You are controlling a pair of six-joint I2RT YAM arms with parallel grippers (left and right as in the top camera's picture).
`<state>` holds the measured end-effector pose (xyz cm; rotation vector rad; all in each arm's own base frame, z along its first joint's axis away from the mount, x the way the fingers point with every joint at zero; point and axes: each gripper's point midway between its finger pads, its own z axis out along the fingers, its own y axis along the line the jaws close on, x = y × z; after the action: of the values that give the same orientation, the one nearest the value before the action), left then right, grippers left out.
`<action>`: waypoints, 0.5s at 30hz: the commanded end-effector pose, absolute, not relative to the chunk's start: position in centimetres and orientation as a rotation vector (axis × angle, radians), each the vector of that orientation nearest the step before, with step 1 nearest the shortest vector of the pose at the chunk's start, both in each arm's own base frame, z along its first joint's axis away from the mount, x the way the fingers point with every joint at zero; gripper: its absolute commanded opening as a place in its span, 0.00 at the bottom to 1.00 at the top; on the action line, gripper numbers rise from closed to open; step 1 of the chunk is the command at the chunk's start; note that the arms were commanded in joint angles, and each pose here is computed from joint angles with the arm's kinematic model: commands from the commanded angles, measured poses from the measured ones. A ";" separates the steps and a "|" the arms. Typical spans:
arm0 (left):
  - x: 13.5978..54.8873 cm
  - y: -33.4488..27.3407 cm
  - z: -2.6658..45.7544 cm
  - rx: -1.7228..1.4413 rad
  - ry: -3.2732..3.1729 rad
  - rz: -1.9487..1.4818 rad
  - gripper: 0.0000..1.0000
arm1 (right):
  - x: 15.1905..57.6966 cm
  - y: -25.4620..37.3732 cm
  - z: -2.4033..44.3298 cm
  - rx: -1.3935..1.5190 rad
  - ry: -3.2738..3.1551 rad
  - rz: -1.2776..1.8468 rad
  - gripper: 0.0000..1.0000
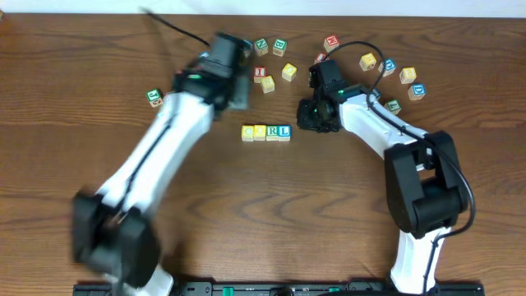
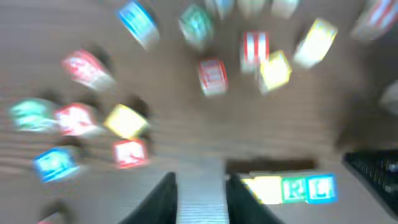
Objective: Spell out CORL
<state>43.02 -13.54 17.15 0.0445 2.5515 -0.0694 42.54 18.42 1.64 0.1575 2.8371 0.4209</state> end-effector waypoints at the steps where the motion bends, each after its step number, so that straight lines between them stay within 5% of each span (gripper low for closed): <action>1: 42.0 -9.7 26.5 -0.009 2.355 -0.072 0.42 | 43.9 16.6 9.2 0.147 2.678 0.473 0.31; 2: 41.4 -8.6 27.9 -0.036 2.328 -0.071 0.55 | 43.9 16.1 11.3 0.120 2.637 0.471 0.33; 3: 40.8 -7.7 29.1 -0.058 2.304 -0.069 0.98 | 43.7 15.6 13.0 0.090 2.604 0.469 0.36; 4: 40.3 -6.9 29.9 -0.076 2.286 -0.066 0.98 | 43.5 15.2 14.8 0.062 2.570 0.465 0.39; 6: 39.3 -5.6 31.9 -0.110 2.239 -0.065 0.98 | 42.6 14.3 18.6 -0.006 2.496 0.450 0.62; 8: 38.6 -4.7 33.4 -0.131 2.198 -0.066 0.98 | 41.1 12.9 22.1 -0.033 2.433 0.415 0.99; 15: 36.8 -4.0 36.2 -0.145 2.119 -0.081 0.98 | 36.0 9.3 33.8 0.010 2.135 0.392 0.99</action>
<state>37.27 -4.46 35.31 -0.1516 2.1432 -0.0971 37.58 10.69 30.56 0.0247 2.2291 0.4361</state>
